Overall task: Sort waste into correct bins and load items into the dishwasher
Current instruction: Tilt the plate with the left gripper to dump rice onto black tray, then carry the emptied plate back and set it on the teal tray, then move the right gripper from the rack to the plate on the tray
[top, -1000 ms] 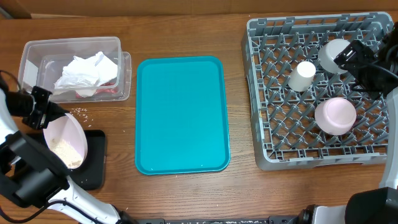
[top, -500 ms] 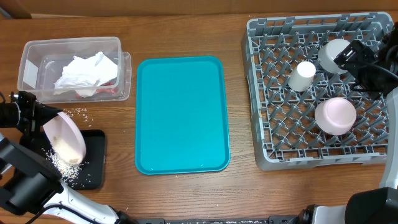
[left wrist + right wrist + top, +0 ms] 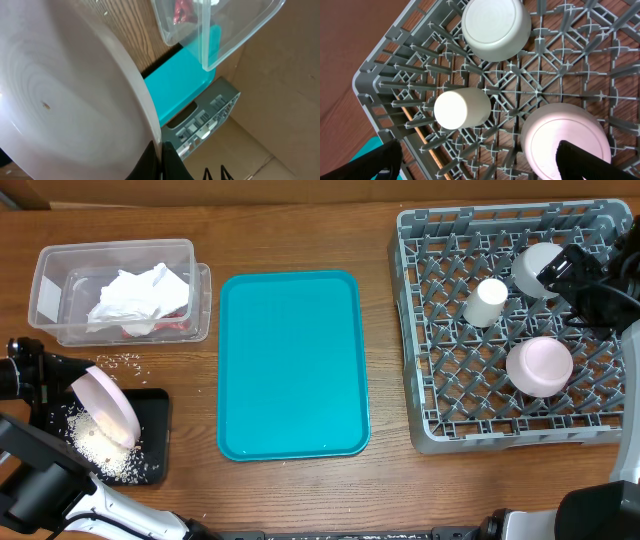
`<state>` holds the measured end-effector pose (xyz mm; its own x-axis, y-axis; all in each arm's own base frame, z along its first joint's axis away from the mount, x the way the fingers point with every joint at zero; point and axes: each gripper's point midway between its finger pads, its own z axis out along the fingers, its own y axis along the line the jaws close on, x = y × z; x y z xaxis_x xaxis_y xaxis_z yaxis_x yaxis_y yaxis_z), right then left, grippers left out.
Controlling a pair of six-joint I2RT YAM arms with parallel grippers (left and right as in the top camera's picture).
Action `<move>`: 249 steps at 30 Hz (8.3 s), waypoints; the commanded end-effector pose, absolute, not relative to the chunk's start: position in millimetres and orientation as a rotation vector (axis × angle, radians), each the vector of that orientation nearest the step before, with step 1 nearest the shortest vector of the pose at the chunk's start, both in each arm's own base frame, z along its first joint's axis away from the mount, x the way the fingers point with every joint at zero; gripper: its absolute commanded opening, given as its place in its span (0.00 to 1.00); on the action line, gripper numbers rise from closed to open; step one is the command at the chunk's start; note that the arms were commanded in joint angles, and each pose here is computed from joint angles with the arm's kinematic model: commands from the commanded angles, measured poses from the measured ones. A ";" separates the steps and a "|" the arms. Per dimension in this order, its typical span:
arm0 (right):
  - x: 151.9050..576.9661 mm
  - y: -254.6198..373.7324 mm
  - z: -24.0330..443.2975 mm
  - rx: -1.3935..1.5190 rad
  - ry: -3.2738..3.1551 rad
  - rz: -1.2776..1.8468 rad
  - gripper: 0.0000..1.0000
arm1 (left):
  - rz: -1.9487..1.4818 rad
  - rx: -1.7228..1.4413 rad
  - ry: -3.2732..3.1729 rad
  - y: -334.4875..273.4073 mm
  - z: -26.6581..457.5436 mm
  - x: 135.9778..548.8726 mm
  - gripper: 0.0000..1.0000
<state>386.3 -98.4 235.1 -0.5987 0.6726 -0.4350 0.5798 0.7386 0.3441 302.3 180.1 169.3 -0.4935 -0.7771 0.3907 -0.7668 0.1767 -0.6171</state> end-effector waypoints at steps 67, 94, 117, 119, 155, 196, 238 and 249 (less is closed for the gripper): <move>386.9 -100.0 253.0 0.923 2.343 0.222 1.00 | -1.563 -1.306 1.942 203.6 181.3 276.2 0.04; 386.9 -100.0 253.0 0.923 2.343 0.222 1.00 | -1.118 -1.055 2.115 131.6 291.3 245.9 0.04; 386.9 -100.0 253.0 0.923 2.343 0.222 1.00 | -1.066 -0.440 2.745 -62.2 257.9 293.8 0.04; 386.9 -100.0 253.0 0.923 2.343 0.222 1.00 | -0.922 -0.430 2.797 -77.3 247.7 300.7 0.04; 386.9 -100.0 253.0 0.923 2.343 0.222 1.00 | 0.149 0.055 2.861 -201.9 150.1 354.9 0.51; 404.1 222.0 209.8 -0.099 2.542 0.520 1.00 | 0.162 -1.479 2.589 170.7 239.8 327.8 1.00; 368.3 294.0 4.2 -0.040 2.958 0.347 0.46 | 0.161 -1.480 2.589 170.6 239.8 327.9 1.00; 390.4 280.9 55.3 0.014 2.890 0.353 0.47 | 0.162 -1.479 2.589 170.7 239.8 327.8 1.00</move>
